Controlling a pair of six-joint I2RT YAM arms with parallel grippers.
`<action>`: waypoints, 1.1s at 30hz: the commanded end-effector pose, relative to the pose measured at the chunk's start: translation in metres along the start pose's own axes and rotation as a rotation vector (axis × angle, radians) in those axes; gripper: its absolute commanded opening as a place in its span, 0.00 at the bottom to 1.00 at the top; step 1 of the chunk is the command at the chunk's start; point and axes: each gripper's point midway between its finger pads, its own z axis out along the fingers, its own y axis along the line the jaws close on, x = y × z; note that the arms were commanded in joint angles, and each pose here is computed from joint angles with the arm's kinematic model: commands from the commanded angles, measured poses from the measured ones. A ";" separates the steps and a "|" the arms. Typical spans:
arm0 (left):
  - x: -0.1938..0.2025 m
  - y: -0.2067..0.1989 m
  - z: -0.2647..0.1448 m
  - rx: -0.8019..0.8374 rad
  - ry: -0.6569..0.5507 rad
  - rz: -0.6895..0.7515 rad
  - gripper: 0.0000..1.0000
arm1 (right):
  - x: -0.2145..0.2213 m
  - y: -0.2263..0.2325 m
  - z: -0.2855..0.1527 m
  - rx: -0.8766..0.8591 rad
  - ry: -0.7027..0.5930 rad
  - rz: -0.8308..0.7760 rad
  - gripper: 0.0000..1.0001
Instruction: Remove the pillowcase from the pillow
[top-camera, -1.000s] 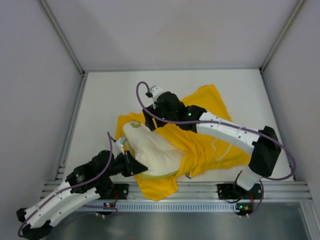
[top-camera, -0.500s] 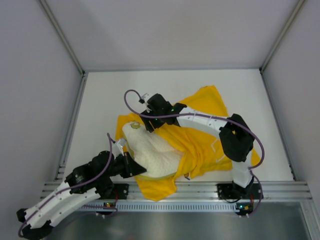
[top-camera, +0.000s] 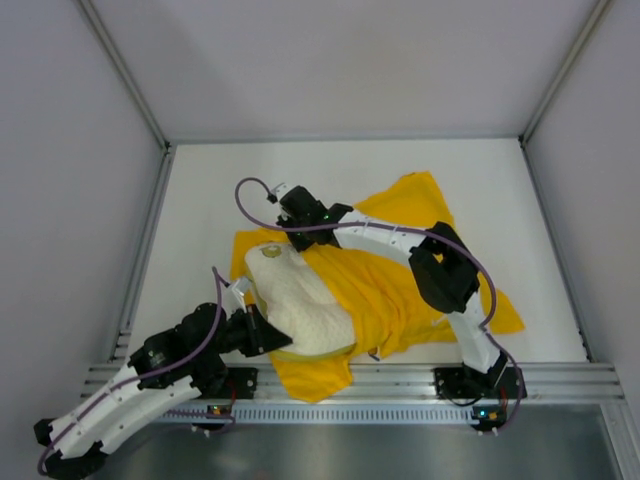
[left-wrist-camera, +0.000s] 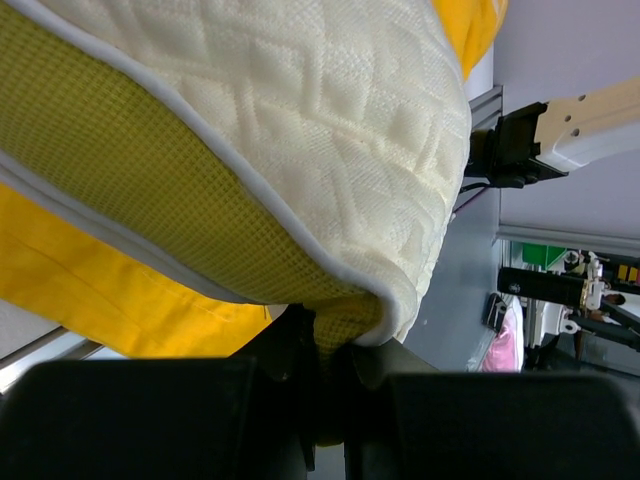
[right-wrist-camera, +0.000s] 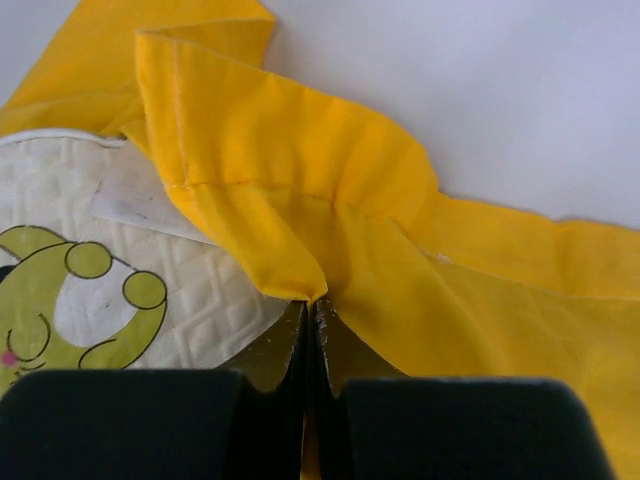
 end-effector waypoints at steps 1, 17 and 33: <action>0.005 -0.023 -0.017 0.081 0.041 0.019 0.00 | -0.013 -0.030 0.005 0.144 -0.040 0.049 0.00; -0.004 -0.037 -0.048 0.124 -0.020 0.033 0.00 | 0.084 -0.300 -0.090 0.675 -0.005 0.641 0.00; -0.032 -0.030 -0.012 -0.046 -0.070 0.076 0.00 | -0.003 -0.110 -0.163 0.255 -0.265 0.361 0.88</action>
